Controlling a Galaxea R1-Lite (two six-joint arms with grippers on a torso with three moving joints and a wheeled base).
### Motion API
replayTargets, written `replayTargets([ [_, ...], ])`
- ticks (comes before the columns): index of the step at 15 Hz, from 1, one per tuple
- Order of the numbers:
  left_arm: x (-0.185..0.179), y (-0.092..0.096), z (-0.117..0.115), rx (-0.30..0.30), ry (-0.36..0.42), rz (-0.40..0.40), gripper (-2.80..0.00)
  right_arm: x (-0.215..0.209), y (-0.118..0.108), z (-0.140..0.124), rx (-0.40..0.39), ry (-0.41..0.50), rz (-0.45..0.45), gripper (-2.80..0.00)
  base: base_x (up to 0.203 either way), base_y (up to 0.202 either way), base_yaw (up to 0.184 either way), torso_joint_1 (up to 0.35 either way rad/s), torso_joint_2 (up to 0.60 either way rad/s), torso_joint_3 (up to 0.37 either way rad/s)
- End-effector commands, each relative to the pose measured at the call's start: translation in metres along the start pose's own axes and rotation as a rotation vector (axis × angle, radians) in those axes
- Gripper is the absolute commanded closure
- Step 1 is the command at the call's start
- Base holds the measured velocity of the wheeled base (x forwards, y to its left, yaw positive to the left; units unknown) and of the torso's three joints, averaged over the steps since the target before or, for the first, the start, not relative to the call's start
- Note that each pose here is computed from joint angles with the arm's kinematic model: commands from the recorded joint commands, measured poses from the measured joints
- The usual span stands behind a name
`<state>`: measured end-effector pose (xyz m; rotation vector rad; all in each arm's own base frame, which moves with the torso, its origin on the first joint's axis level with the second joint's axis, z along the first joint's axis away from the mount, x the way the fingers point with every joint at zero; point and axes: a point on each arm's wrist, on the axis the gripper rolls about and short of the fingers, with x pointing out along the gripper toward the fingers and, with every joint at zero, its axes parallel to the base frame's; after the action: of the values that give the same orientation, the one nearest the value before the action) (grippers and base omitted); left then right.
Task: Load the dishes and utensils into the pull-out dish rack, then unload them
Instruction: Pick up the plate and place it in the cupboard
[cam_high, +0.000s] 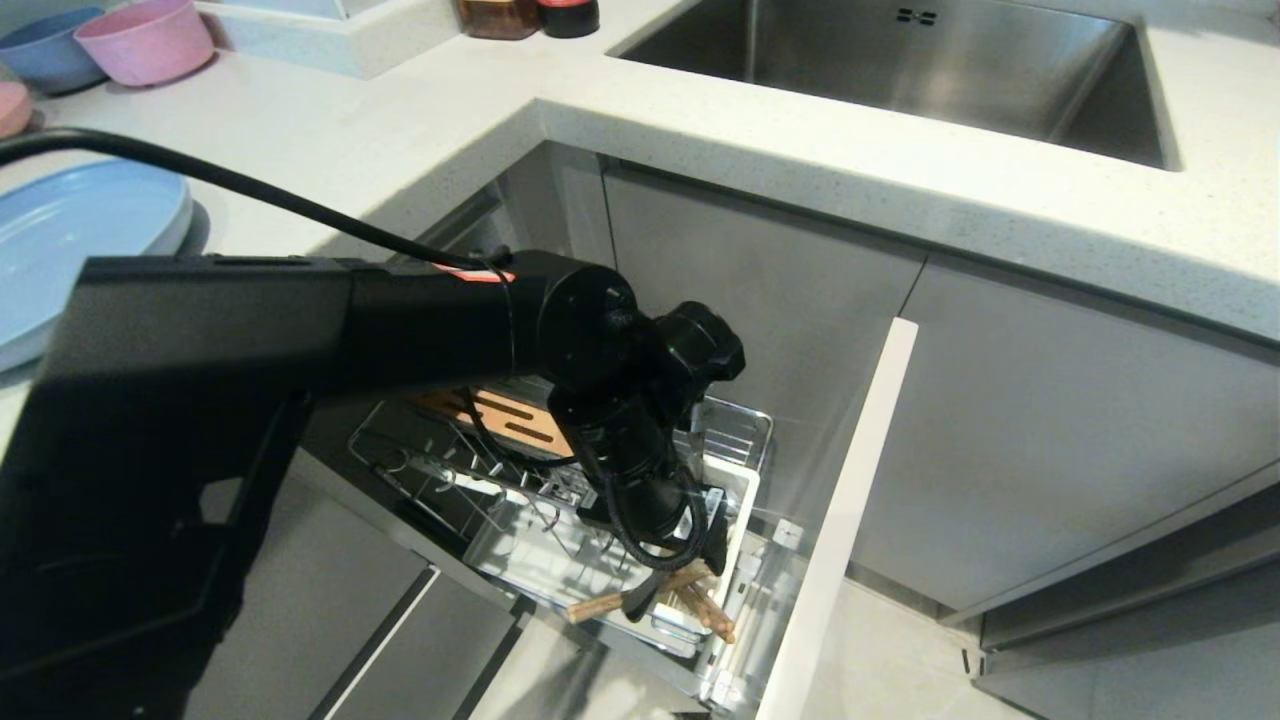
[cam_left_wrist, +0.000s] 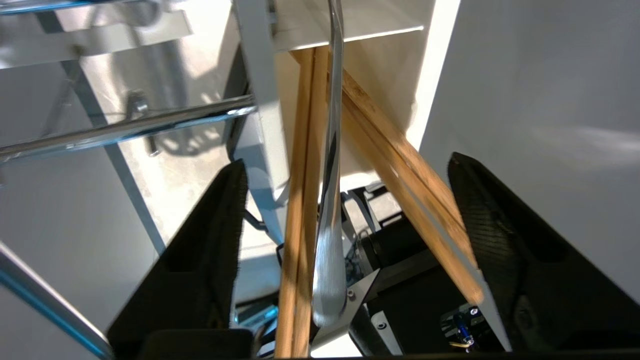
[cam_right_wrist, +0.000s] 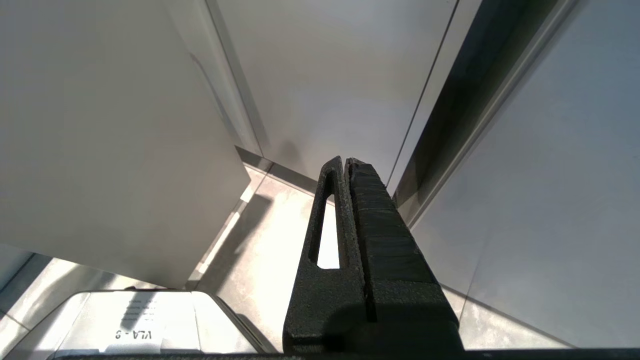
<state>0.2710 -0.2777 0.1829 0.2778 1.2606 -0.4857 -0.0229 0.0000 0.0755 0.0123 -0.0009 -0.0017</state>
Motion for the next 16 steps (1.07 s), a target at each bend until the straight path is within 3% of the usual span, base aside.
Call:
replayTargets([
  [1, -0.015, 0.001, -0.003, -0.003, -0.029, -0.001, -2.8, 0.0, 0.0, 0.0, 0.0, 0.002, 0.0, 0.0, 0.0, 0.0, 0.0, 0.0, 0.0, 0.0],
  [7, -0.065, 0.009, -0.014, -0.018, -0.176, 0.085, -2.8, 0.0, 0.0, 0.0, 0.0, 0.001, 0.0, 0.0, 0.0, 0.0, 0.0, 0.0, 0.0, 0.0],
  [8, -0.072, 0.01, -0.016, -0.021, -0.197, 0.105, 0.0, 0.0, 0.0, 0.0, 0.0, 0.002, 0.0, 0.0, 0.0, 0.0, 0.0, 0.0, 0.0, 0.0],
  [11, -0.095, 0.011, -0.025, -0.059, -0.27, 0.159, 0.0, 0.0, 0.0, 0.0, 0.0, 0.002, 0.0, 0.0, 0.0, 0.0, 0.0, 0.0, 0.0, 0.0],
  [16, -0.141, 0.012, -0.05, -0.122, -0.372, 0.146, 0.0, 0.0, 0.0, 0.0, 0.0, 0.002, 0.0, 0.0, 0.0, 0.0, 0.0, 0.0, 0.0, 0.0],
])
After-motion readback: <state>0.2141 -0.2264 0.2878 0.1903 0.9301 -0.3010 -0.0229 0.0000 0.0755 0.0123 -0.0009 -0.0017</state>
